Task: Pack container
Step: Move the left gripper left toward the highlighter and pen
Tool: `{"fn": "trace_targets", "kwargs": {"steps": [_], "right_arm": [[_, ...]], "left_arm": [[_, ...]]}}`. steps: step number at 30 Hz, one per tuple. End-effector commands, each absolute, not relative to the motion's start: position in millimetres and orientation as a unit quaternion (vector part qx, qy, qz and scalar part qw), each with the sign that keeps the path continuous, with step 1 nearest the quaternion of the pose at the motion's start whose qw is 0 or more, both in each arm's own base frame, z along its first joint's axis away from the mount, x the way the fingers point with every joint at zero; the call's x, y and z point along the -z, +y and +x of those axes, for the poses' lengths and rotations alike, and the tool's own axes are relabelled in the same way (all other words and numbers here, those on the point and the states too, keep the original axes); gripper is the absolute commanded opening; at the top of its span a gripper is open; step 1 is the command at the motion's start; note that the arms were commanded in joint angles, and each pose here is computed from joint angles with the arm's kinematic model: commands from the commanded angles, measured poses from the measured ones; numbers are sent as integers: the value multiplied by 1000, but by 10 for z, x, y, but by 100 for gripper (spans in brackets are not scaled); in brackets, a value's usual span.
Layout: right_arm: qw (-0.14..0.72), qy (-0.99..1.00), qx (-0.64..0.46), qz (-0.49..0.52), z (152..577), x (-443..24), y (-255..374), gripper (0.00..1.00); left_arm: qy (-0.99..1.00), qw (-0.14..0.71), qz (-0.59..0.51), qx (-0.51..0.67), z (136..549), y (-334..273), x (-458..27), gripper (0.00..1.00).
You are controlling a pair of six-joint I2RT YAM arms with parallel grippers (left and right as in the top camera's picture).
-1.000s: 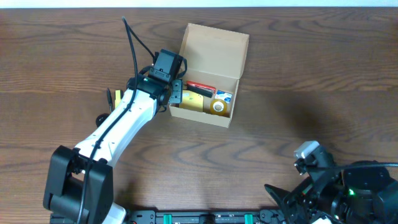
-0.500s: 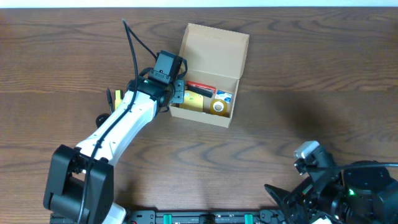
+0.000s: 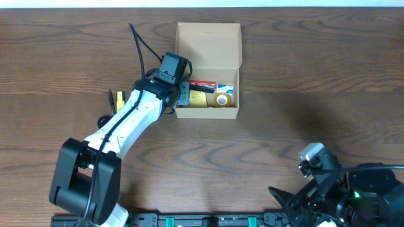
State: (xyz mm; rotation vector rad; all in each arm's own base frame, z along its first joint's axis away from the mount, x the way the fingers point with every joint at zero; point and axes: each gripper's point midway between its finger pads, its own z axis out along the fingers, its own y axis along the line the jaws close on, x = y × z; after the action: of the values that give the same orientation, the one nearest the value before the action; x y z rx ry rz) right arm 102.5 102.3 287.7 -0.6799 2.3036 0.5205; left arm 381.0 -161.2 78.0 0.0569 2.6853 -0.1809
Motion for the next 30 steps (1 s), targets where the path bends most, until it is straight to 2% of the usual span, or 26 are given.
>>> {"fn": "trace_targets", "kwargs": {"steps": [1,11,30], "right_arm": [[333,883,-204,-258,1016,-2880,1033,99],[333,883,-204,-258,1016,-2880,1033,99],[333,883,-204,-258,1016,-2880,1033,99]], "left_arm": [[975,212,-4,67,3786,-1591,-709,6],[983,182,-1,34,3642,-1455,-636,6],[982,187,2,4,3718,-1172,-662,6]]}}
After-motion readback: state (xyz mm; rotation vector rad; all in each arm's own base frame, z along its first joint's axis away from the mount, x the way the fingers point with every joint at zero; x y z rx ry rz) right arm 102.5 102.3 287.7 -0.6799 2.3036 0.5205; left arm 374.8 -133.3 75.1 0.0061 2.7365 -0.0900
